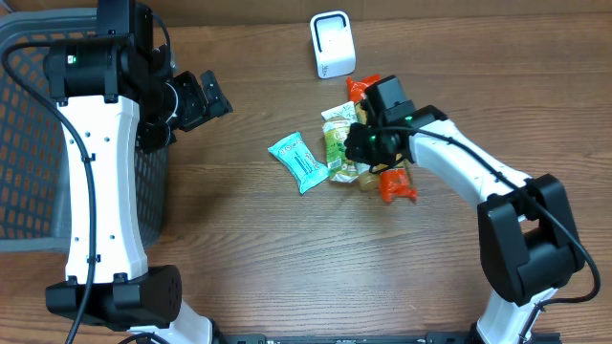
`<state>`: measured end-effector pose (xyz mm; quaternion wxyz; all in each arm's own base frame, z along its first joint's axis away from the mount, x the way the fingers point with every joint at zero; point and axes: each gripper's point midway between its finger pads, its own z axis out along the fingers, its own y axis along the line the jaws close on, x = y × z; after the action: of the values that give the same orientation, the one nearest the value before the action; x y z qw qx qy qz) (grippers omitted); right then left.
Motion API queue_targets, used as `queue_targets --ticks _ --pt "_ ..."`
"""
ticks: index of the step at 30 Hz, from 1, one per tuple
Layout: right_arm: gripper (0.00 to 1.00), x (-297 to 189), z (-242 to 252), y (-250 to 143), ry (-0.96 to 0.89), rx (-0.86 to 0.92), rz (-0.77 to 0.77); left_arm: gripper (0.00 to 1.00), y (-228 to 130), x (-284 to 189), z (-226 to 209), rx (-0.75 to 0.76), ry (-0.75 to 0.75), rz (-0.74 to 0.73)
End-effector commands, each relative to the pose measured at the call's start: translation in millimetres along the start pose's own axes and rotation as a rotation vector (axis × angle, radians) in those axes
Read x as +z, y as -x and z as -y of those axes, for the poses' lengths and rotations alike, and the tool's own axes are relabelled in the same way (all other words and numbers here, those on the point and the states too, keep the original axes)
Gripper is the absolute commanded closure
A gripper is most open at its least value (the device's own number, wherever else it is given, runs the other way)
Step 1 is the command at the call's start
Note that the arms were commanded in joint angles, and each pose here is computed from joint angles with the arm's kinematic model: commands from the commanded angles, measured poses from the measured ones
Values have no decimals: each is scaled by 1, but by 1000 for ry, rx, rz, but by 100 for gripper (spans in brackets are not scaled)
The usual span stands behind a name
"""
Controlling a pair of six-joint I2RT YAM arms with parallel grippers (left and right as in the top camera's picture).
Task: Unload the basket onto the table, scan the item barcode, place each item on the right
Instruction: 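Grasp the green tea pouch with the right gripper and lift it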
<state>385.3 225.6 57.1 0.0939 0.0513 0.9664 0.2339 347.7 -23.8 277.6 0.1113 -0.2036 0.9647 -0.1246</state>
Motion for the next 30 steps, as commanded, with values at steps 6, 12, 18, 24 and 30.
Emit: queue_targets --ticks 6,12,18,24,30 --pt "75 0 -3 -7 51 -52 -46 0 -1 0 2 28 3 1" --pt "61 1 -10 -9 69 -107 -44 0 -1 0 2 28 3 2" --pt "47 2 -23 7 104 -251 33 0 -1 0 2 27 3 1" --pt "46 2 -20 26 58 -307 122 0 -1 0 2 28 3 1" --pt "50 13 -22 20 57 -318 101 0 -1 0 2 27 3 1"
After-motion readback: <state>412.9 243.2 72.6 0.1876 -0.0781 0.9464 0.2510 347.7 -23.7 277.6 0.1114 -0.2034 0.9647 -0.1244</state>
